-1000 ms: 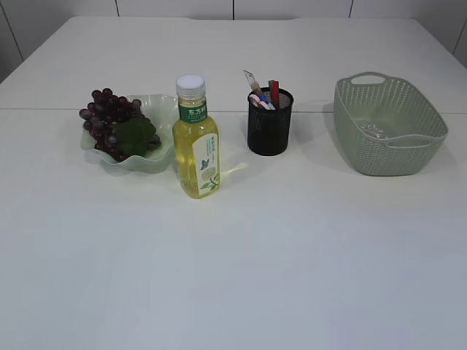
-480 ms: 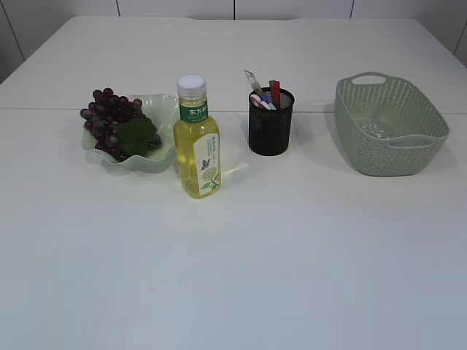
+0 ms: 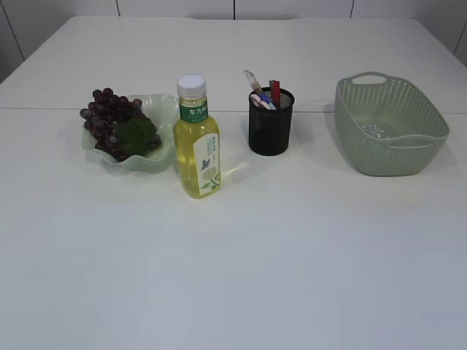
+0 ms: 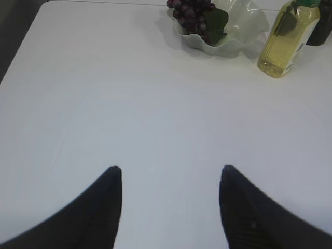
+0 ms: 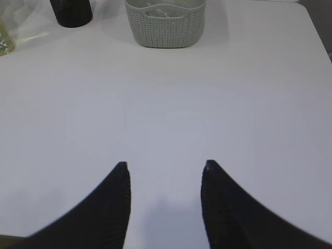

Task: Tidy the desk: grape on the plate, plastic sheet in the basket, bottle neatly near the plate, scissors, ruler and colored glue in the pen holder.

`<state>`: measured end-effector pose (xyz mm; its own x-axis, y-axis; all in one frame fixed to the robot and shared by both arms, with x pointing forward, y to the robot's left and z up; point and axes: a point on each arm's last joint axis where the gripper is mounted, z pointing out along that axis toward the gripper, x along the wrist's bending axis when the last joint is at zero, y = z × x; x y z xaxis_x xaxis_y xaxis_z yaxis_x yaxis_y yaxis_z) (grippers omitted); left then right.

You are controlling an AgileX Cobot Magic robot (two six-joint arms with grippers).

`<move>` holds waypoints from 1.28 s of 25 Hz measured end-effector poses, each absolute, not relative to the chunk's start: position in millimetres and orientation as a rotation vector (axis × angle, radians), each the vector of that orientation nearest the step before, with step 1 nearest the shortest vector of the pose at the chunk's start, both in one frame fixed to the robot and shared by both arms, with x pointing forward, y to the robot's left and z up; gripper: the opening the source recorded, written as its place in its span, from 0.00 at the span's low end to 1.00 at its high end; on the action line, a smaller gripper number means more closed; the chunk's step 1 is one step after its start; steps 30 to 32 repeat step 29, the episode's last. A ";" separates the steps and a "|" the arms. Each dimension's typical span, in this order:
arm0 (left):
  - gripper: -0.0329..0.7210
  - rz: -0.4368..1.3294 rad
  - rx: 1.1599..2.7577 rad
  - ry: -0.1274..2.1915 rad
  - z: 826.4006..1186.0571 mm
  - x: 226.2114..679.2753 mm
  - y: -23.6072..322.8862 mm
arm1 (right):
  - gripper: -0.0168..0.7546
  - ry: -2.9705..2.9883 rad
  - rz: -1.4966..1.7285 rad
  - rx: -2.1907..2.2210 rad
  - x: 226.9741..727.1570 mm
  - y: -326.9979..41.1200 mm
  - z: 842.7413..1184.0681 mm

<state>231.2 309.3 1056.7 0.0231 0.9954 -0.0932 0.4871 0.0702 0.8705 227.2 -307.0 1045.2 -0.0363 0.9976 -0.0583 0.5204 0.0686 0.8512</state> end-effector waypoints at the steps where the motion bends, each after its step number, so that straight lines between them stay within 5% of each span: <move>1: 0.62 0.827 1.522 1.572 1056.7 231.2 309.3 | 0.50 1.647 0.864 1.536 227.2 -306.8 1045.2; 32: 0.62 0.827 1.522 1.572 1056.7 231.2 309.3 | 0.50 1.652 0.864 1.531 227.2 -306.6 1045.2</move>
